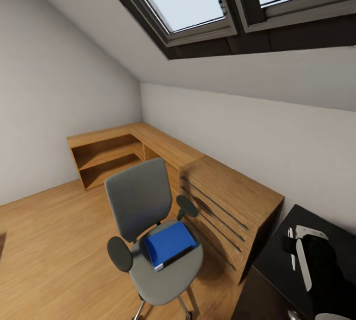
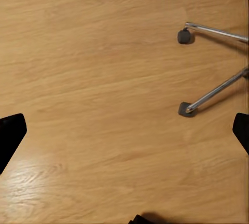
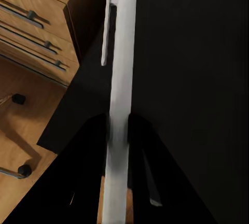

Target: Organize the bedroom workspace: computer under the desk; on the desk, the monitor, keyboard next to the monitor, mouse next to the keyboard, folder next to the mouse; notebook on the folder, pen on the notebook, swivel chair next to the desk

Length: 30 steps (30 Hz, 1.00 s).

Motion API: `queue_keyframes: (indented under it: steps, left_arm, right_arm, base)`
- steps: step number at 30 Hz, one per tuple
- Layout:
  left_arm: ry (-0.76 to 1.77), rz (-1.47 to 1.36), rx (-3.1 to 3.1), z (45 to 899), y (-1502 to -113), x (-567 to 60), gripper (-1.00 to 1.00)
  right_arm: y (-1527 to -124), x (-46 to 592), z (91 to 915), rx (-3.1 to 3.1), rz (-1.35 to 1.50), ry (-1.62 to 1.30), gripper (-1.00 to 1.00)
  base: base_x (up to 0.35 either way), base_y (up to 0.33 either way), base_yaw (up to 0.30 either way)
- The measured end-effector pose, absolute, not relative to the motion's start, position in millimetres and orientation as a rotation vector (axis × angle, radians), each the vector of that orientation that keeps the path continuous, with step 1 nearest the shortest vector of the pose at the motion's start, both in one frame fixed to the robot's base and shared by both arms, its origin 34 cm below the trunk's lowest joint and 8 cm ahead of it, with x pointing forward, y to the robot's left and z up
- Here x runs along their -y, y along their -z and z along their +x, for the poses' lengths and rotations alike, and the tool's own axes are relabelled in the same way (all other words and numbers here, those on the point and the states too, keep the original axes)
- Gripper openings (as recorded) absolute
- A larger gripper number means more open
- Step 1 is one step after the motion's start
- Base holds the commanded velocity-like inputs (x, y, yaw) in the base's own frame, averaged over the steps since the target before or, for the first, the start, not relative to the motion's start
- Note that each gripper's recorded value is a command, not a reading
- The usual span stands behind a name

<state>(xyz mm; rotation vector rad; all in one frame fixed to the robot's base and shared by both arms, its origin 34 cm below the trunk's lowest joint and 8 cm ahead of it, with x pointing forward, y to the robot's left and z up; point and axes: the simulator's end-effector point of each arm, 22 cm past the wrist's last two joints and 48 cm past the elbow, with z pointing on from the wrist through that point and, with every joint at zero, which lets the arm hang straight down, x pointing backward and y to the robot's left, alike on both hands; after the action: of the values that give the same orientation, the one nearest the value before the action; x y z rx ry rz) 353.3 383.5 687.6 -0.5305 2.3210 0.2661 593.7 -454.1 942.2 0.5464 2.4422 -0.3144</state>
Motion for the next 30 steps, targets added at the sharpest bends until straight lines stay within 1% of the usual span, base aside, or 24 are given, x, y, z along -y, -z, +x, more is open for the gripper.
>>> queue_keyframes:
  steps: [5,8,19,23,30]
  left_arm:
    - [-0.266,-0.531,-2.317,354.5,-688.5,-383.8,1.0]
    - [-0.268,-0.534,-2.316,354.6,-688.9,-384.2,1.0]
    - [-0.278,-0.548,-2.313,353.5,-689.1,-386.7,1.0]
    - [-0.277,-0.547,-2.314,353.5,-688.8,-385.9,1.0]
    - [-0.25,-0.559,-2.319,353.4,-686.0,-369.2,1.0]
  right_arm:
    - [-944.3,454.0,596.6,-2.427,0.54,0.314,-1.0]
    - [-942.7,454.1,597.1,-2.425,0.537,0.314,-1.0]
    - [-937.0,464.5,609.2,-2.349,0.507,0.338,-1.0]
    - [-905.4,477.7,604.3,-2.394,0.459,0.376,-1.0]
    - [-911.4,500.3,634.6,-2.336,0.441,0.393,-1.0]
  base:
    - [0.0,0.0,-0.268]
    - [0.0,0.0,-0.136]
    - [0.0,0.0,-0.016]
    - [0.0,0.0,0.0]
    - [0.0,0.0,0.0]
